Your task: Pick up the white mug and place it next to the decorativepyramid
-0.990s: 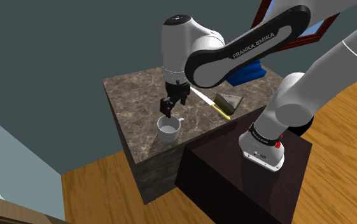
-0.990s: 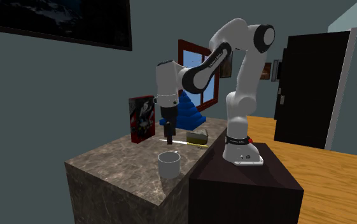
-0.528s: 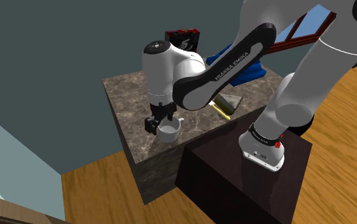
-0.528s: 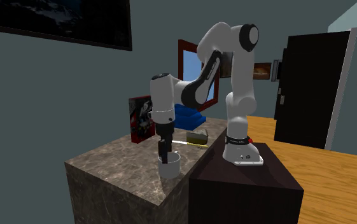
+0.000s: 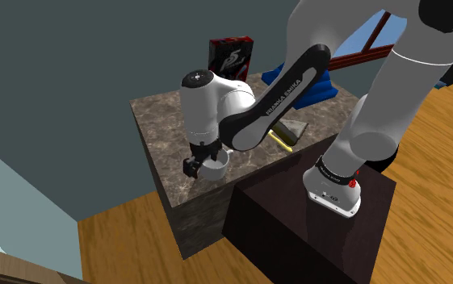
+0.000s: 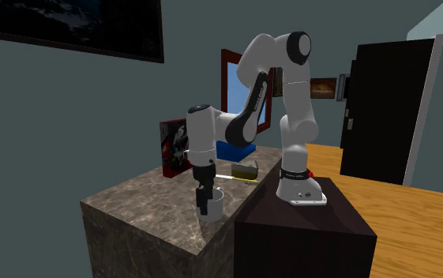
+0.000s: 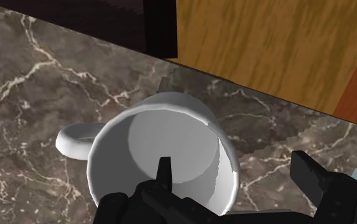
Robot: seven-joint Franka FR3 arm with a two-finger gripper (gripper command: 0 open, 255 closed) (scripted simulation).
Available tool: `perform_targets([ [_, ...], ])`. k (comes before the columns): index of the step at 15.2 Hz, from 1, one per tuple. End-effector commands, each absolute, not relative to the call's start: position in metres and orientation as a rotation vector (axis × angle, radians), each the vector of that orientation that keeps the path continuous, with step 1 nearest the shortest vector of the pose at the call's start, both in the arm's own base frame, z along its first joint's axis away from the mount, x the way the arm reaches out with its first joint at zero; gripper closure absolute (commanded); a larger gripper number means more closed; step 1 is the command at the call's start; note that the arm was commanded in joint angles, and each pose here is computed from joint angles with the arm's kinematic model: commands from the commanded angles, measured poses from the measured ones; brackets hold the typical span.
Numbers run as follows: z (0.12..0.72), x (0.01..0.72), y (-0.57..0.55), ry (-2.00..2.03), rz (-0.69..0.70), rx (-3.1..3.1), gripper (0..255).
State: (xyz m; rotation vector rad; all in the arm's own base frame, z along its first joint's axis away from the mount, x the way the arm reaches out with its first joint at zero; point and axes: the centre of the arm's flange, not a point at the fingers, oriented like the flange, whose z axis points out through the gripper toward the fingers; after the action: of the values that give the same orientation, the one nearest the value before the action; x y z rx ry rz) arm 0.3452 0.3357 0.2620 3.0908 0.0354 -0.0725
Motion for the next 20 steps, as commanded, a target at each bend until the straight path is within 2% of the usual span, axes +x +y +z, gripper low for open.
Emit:
perform_targets([
  [1, 0.258, 0.345, 0.335, 0.036, -0.072, 3.091, 0],
  [7, 0.258, 0.345, 0.335, 0.036, -0.072, 3.091, 0],
  [8, 0.258, 0.345, 0.335, 0.036, -0.072, 3.091, 255],
  [20, 0.274, 0.345, 0.335, 0.036, -0.072, 3.091, 255],
])
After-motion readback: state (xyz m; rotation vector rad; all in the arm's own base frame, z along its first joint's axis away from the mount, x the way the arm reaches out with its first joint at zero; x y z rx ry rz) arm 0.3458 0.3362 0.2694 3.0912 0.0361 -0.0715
